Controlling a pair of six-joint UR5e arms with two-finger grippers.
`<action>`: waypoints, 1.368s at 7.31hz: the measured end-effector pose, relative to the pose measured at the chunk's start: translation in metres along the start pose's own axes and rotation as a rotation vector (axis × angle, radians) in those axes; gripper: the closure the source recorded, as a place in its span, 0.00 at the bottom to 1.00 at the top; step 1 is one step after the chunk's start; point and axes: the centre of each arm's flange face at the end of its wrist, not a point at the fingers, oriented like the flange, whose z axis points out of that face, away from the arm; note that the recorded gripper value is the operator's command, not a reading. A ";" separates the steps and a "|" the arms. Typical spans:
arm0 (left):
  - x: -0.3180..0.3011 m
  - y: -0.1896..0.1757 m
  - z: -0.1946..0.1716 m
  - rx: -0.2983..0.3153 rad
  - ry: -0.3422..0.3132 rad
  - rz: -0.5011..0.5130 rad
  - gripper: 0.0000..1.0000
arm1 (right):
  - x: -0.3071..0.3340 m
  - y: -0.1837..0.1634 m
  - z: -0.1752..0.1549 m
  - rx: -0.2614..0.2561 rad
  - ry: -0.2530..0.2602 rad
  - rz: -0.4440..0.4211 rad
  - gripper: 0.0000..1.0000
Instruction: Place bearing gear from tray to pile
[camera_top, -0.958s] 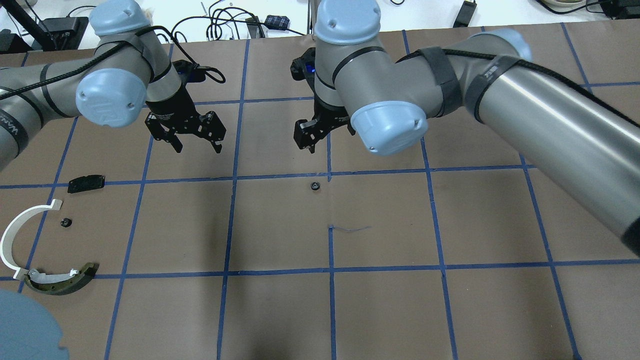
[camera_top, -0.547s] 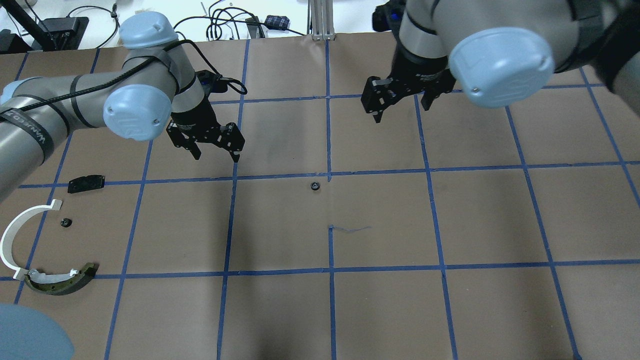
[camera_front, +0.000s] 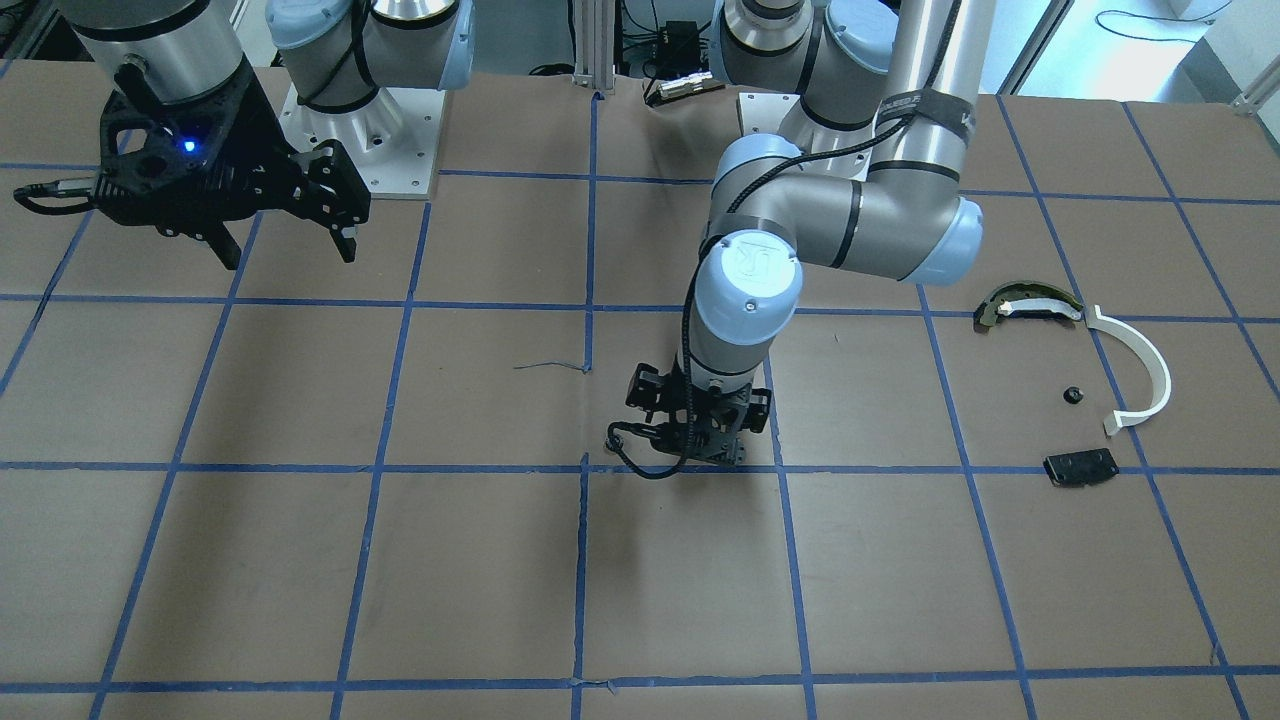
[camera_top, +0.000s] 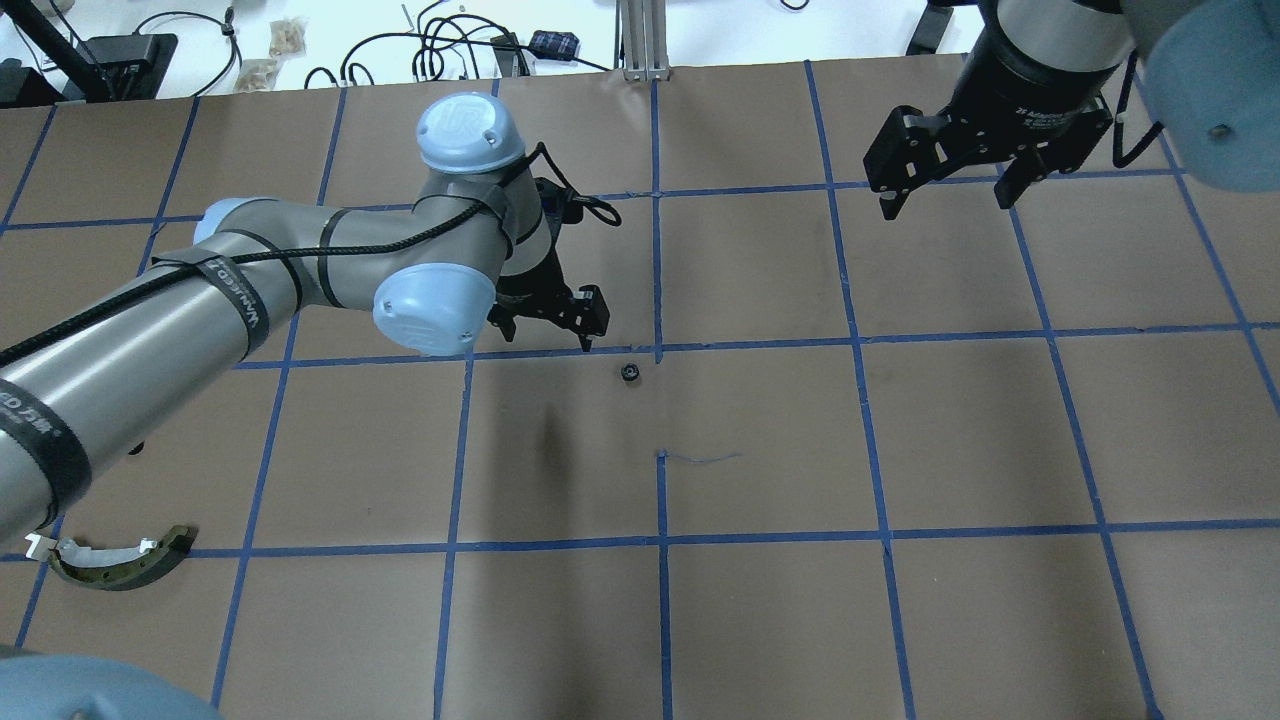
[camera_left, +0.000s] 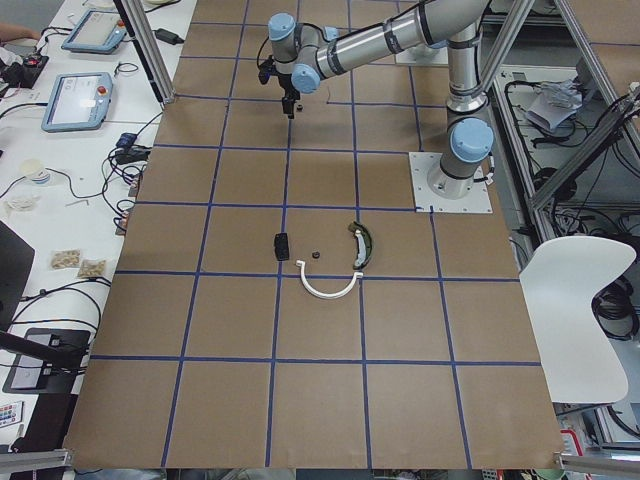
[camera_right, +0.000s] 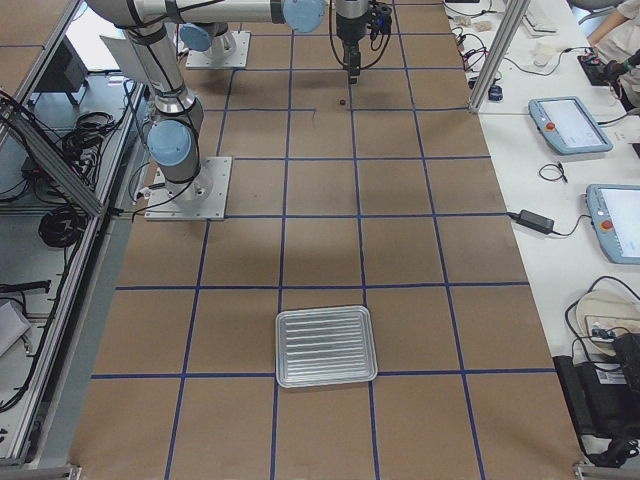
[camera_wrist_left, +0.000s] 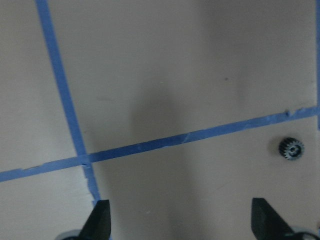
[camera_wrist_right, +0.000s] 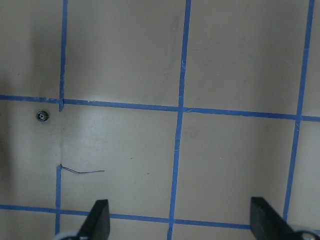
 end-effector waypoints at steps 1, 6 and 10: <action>0.019 0.001 0.015 0.013 -0.001 0.012 0.00 | 0.000 0.003 0.002 0.001 0.000 0.023 0.00; 0.055 -0.005 0.067 0.039 -0.008 0.070 0.44 | 0.004 -0.002 -0.001 0.008 0.043 0.138 0.00; 0.057 -0.005 0.068 0.040 -0.001 0.081 1.00 | -0.023 -0.011 0.005 -0.001 0.045 0.178 0.00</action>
